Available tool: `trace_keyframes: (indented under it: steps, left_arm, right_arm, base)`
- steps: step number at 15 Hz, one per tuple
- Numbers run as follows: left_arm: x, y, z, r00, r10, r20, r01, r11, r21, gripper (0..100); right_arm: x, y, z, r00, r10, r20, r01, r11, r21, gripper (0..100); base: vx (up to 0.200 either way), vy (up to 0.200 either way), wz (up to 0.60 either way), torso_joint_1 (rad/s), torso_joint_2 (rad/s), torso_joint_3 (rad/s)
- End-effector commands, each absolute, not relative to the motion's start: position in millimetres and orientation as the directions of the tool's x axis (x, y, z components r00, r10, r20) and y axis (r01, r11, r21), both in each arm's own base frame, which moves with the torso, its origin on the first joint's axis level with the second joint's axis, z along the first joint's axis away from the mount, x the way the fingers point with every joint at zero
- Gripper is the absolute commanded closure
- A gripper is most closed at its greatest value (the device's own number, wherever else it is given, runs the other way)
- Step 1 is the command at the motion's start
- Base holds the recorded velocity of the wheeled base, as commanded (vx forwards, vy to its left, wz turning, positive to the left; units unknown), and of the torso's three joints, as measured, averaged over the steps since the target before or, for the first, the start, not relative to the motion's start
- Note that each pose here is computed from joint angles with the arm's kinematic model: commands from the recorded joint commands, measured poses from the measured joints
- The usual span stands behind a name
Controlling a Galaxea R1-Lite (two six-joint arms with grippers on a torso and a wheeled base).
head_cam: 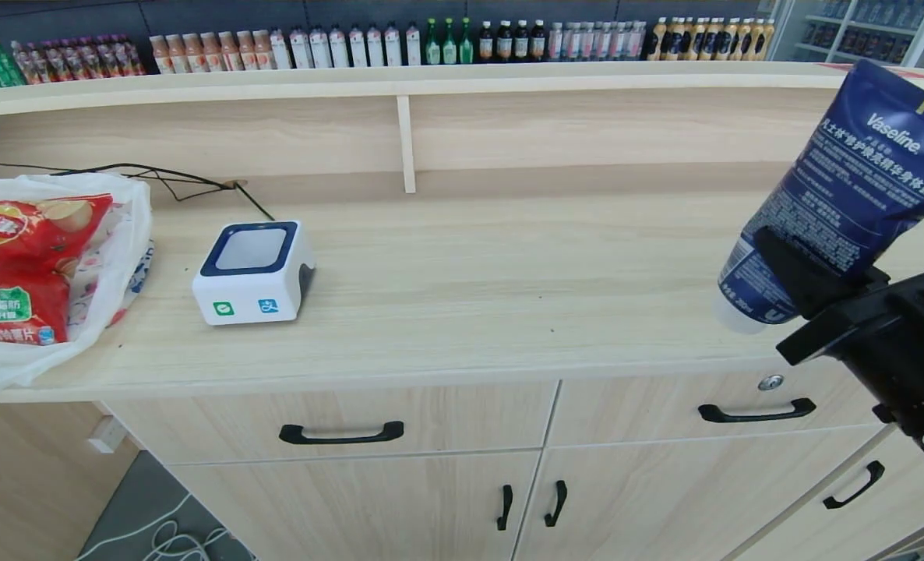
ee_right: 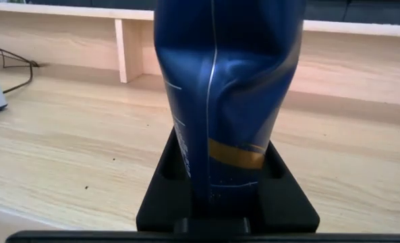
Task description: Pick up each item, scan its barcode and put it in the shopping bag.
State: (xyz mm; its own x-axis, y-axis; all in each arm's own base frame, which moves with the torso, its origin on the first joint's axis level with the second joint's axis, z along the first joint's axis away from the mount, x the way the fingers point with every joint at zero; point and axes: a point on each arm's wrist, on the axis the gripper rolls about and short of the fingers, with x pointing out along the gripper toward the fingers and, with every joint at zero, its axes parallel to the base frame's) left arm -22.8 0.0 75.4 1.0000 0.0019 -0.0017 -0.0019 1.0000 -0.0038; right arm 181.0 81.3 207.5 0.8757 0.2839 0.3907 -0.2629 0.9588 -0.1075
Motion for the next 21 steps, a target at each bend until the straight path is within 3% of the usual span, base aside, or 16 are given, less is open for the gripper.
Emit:
trace_keyframes:
  steps: [1, 9, 13, 21]
  left_arm:
    - [-23, 0, 75, 1.0, 0.002, -0.002, -0.002, 1.0, -0.005, 0]
    - [-23, 0, 75, 1.0, 0.002, -0.002, -0.002, 1.0, -0.003, 0]
    - [-23, 0, 75, 1.0, 0.003, -0.002, -0.003, 1.0, -0.006, 0]
    - [-23, 0, 75, 1.0, 0.002, -0.002, -0.002, 1.0, -0.006, 0]
  right_arm:
    - [188, 83, 205, 0.883, 0.28, 0.377, -0.258, 0.96, -0.107, 100]
    - [184, 79, 200, 0.894, 0.27, 0.357, -0.257, 0.963, -0.086, 100]
    - [184, 90, 212, 0.895, 0.199, 0.399, -0.209, 0.978, -0.018, 100]
    - [182, 96, 210, 0.891, 0.229, 0.391, -0.239, 0.971, -0.026, 100]
  base:
    - [0.0, 0.2, 0.0, -0.007, 0.0, -0.002]
    - [0.0, 0.2, 0.0, 0.003, 0.0, 0.003]
    - [0.0, 0.2, 0.0, 0.002, 0.0, 0.002]
    - [0.0, 0.2, 0.0, 0.003, 0.0, 0.004]
